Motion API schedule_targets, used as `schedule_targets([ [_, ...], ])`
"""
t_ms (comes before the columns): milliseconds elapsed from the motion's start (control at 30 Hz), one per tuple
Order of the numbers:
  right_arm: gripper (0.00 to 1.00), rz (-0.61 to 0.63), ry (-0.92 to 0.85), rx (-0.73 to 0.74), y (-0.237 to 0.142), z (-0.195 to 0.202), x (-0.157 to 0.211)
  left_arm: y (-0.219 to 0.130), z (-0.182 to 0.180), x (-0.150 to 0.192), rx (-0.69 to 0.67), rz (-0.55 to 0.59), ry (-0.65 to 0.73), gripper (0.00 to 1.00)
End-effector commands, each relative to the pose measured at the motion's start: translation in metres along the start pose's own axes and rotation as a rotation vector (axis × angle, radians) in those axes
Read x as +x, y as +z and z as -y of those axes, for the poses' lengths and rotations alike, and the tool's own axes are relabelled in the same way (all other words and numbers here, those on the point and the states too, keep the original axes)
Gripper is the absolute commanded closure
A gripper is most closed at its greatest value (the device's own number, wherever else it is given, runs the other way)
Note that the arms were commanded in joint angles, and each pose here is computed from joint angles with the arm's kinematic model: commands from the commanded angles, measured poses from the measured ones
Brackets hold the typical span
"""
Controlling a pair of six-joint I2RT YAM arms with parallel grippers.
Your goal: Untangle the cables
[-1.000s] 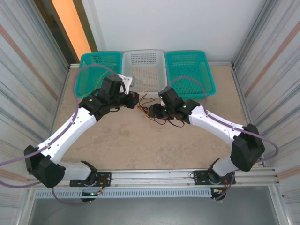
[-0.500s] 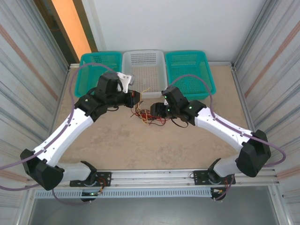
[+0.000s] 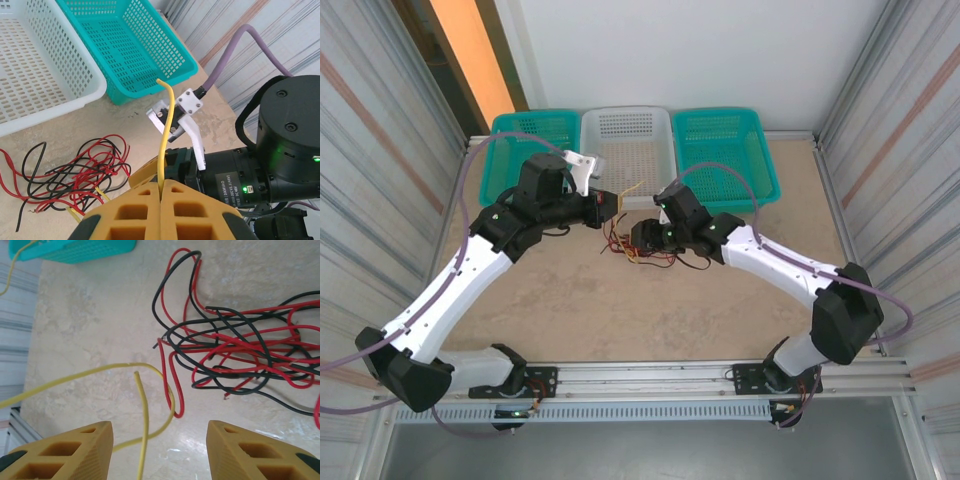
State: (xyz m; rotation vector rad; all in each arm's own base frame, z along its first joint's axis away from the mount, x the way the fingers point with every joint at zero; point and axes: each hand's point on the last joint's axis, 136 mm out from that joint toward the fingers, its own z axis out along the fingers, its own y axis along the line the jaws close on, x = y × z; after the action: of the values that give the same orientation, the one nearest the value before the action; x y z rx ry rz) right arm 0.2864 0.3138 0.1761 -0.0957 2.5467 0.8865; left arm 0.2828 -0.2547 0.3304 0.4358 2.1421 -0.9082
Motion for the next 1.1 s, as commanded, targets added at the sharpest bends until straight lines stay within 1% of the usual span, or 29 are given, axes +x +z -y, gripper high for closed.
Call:
schedule_targets([
  [0,0.5,-0.003,0.027,-0.066,0.007,-0.017,-0.005,-0.016,0.017,-0.018,0.056,0.07,0.015,1.0],
  [100,0.53,-0.012,0.038,-0.054,0.016,-0.013,-0.003,-0.017,0.017,-0.018,0.055,0.074,0.018,1.0],
  [233,0.62,-0.006,0.048,-0.065,0.02,-0.015,-0.009,-0.018,0.016,-0.017,0.051,0.075,0.017,1.0],
  [333,0.71,-0.002,0.049,-0.069,0.022,-0.016,-0.013,-0.018,0.016,-0.017,0.049,0.076,0.017,1.0],
  [367,0.75,-0.003,0.05,-0.071,0.023,-0.016,-0.013,-0.019,0.015,-0.017,0.046,0.078,0.018,1.0],
  [433,0.89,-0.004,0.051,-0.058,0.024,-0.012,-0.013,-0.02,0.013,-0.017,0.029,0.085,0.022,1.0],
  [467,0.93,0.001,0.049,-0.041,0.022,-0.009,-0.013,-0.021,0.009,-0.017,0.007,0.086,0.026,1.0],
  [500,0.99,0.011,0.049,-0.019,0.02,-0.003,-0.013,-0.024,0.003,-0.017,-0.031,0.09,0.03,1.0],
  [567,1.0,0.029,0.062,0.016,0.014,0.013,-0.013,-0.031,-0.015,-0.018,-0.138,0.105,0.034,1.0],
  [600,1.0,0.04,0.077,0.038,0.009,0.024,-0.013,-0.039,-0.032,-0.019,-0.228,0.119,0.02,1.0],
  [633,1.0,0.051,0.095,0.062,0.004,0.038,-0.013,-0.049,-0.05,-0.02,-0.307,0.136,-0.004,1.0],
  [733,1.0,0.081,0.184,0.143,-0.014,0.089,-0.009,-0.081,-0.098,-0.018,-0.449,0.192,-0.134,1.0],
  [833,1.0,0.114,0.31,0.199,-0.034,0.142,-0.003,-0.113,-0.139,-0.01,-0.537,0.263,-0.273,1.0],
  [900,1.0,0.143,0.388,0.242,-0.049,0.174,0.001,-0.127,-0.157,-0.003,-0.567,0.298,-0.341,1.0],
  [1000,1.0,0.181,0.472,0.285,-0.065,0.206,0.007,-0.136,-0.172,0.005,-0.581,0.333,-0.398,1.0],
  [1067,1.0,0.197,0.499,0.315,-0.072,0.217,0.009,-0.135,-0.174,0.007,-0.573,0.339,-0.408,1.0],
])
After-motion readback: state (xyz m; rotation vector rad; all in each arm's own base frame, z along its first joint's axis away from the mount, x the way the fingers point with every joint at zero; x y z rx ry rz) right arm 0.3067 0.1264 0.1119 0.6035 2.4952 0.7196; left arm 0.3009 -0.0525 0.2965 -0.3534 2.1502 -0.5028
